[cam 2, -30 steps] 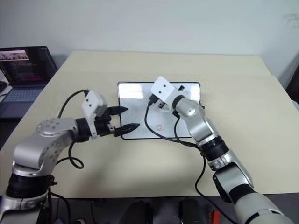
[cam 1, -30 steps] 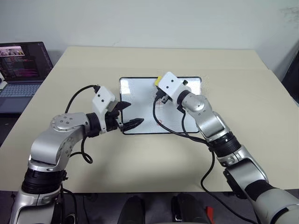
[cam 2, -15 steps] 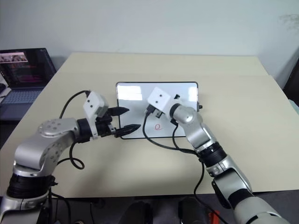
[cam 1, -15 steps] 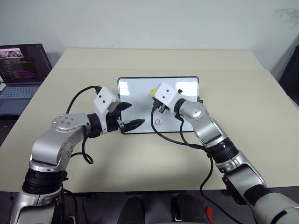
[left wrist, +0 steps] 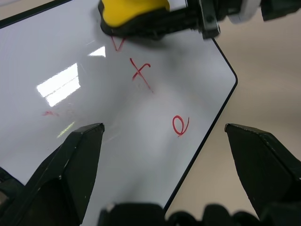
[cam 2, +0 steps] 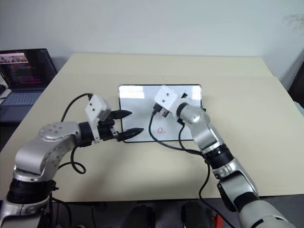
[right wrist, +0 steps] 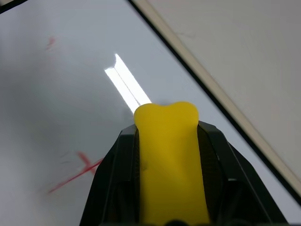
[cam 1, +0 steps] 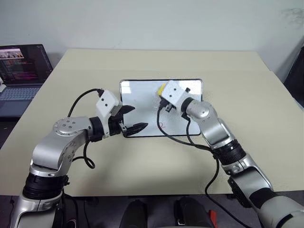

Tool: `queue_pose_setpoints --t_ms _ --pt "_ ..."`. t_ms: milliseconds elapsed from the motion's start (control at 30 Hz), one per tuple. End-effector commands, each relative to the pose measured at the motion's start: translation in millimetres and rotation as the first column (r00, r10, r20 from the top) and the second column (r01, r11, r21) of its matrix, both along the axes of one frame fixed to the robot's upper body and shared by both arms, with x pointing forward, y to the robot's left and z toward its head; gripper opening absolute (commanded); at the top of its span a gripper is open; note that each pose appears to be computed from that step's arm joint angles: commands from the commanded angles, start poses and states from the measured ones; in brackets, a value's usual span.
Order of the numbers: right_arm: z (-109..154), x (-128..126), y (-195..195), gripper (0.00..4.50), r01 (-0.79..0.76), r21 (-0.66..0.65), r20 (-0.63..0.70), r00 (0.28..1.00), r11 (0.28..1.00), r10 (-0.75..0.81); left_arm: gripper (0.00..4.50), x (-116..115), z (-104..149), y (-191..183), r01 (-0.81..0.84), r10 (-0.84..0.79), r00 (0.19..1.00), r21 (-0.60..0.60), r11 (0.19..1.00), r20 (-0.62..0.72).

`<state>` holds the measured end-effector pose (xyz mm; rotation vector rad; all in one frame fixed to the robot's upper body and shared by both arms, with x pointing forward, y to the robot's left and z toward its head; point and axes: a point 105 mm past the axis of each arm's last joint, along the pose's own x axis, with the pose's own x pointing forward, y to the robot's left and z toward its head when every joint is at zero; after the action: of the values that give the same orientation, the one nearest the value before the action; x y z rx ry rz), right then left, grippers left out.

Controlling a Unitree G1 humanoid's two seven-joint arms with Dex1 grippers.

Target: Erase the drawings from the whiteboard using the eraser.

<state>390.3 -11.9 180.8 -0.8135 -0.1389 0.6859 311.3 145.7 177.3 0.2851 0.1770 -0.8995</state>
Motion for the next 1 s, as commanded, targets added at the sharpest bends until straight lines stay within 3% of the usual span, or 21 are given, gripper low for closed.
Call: queue_pose_setpoints --t_ms 33,133,267,400,533,667,800,900,1000 --pt "-22.6 2.7 -12.8 1.3 0.032 -0.096 -0.045 0.998 0.995 -0.036 4.5 -3.1 10.4 -6.1 0.033 -0.033 0.998 0.001 0.999 0.053" --pt "-13.0 5.0 -12.9 1.3 0.044 -0.076 -0.011 0.999 0.996 -0.045 4.5 -3.0 10.2 -6.4 0.035 -0.035 0.998 0.002 0.999 0.052" --pt "29.6 12.2 -14.1 1.3 0.091 0.092 0.086 0.991 0.992 -0.099 4.5 -3.1 9.7 -6.5 0.036 -0.037 0.998 0.003 0.999 0.05" --pt "44.6 17.2 -18.2 1.3 0.124 0.158 0.123 0.982 0.98 -0.144 4.5 -3.2 9.4 -7.6 0.041 -0.041 0.998 0.002 0.999 0.049" --pt "34.7 18.1 -19.3 1.3 0.124 0.119 0.106 0.985 0.985 -0.137 4.5 -4.3 8.7 -8.7 0.046 -0.046 0.998 0.002 0.999 0.048" --pt "-6.4 3.7 -12.5 1.3 0.034 -0.034 0.0 0.999 0.999 -0.034 4.5 -4.5 8.1 -8.7 0.047 -0.047 0.998 0.002 0.999 0.048" --pt "-19.2 2.3 -17.3 1.3 0.034 -0.112 -0.005 0.999 0.993 -0.034 4.5 -4.6 7.9 -9.4 0.05 -0.05 0.998 0.002 0.999 0.048" --pt "-19.8 4.6 -22.4 1.3 0.051 -0.14 0.013 0.999 0.989 -0.05 4.5 -4.7 8.0 -9.5 0.051 -0.052 0.997 0.003 0.999 0.048" --pt "-1.8 4.5 -16.6 1.3 0.047 -0.043 0.031 0.998 0.998 -0.046 4.5 -4.8 7.8 -9.3 0.052 -0.052 0.998 0.005 0.999 0.048"
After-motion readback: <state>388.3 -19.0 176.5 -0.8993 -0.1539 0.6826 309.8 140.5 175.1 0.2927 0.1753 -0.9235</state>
